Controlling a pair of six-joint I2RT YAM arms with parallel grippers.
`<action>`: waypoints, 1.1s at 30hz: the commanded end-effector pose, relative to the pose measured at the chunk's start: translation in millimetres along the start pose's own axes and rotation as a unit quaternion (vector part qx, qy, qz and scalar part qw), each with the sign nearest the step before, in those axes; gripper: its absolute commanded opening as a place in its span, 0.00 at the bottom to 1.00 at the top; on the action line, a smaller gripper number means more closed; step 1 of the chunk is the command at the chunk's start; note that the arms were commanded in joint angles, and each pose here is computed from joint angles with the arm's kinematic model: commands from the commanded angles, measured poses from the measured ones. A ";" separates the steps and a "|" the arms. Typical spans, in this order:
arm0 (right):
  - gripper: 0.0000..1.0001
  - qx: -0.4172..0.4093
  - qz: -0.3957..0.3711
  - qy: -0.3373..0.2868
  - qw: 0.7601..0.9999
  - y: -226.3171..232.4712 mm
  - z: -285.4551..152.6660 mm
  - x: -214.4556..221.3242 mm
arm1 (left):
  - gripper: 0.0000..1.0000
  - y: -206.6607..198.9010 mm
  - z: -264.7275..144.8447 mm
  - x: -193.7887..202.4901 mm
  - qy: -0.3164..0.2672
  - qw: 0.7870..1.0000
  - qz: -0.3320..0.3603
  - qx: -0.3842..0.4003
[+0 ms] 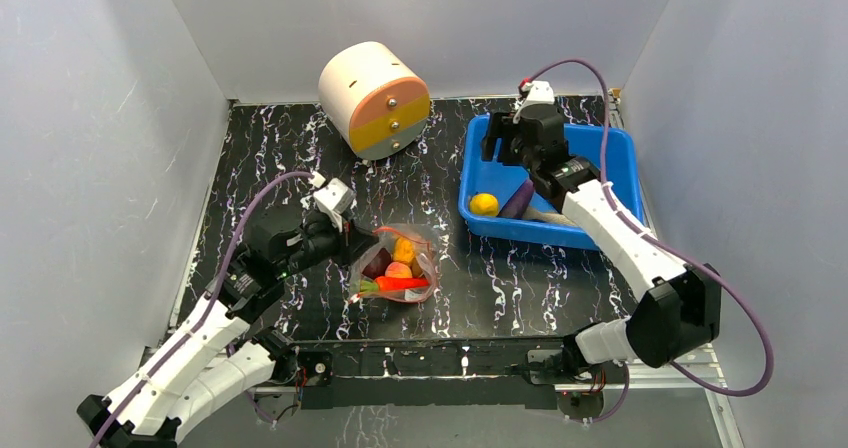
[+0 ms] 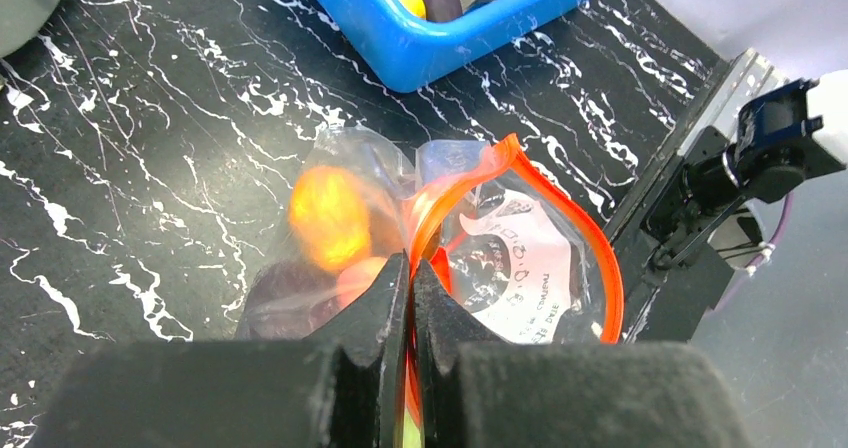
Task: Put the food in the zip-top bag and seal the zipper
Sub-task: Pick up the fake vegetable from the bin.
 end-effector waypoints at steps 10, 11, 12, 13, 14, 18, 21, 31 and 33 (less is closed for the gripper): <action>0.71 0.160 0.004 0.025 0.987 -83.3 24.8 1.9 | 0.00 4.0 6.2 16.6 0.007 1.000 0.022 0.016; 0.71 0.164 0.006 0.028 0.986 -85.4 27.3 5.2 | 0.00 3.6 6.5 16.9 0.005 1.000 0.021 0.018; 0.71 0.167 0.011 0.031 0.985 -86.6 30.3 7.2 | 0.00 3.3 6.7 16.9 0.005 1.000 0.020 0.020; 0.71 0.169 0.021 0.034 0.985 -87.0 33.9 9.5 | 0.00 3.7 7.0 16.8 0.005 1.000 0.020 0.018; 0.71 0.165 0.029 0.039 0.985 -85.9 37.8 11.9 | 0.00 4.8 7.2 17.2 0.006 1.000 0.018 0.012; 0.71 0.192 0.040 0.059 0.979 -91.6 51.9 18.4 | 0.00 14.0 8.3 14.7 0.001 0.999 0.020 -0.030; 0.71 0.223 0.040 0.078 0.971 -100.2 63.8 23.0 | 0.00 23.4 6.4 3.0 -0.012 0.996 0.032 -0.080; 0.70 0.289 0.038 0.115 0.950 -120.9 79.7 54.2 | 0.00 52.8 9.6 -25.3 -0.053 0.973 0.057 -0.217; 0.70 0.297 0.067 0.116 0.945 -127.6 78.4 56.9 | 0.00 56.1 10.1 -30.2 -0.068 0.969 0.056 -0.232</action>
Point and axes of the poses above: each gripper's point midway between its finger pads, its own z axis out along the fingers, its own y axis along the line the jaws close on, x = y × z, the point moved 7 cm from there along -z, back along the fingers
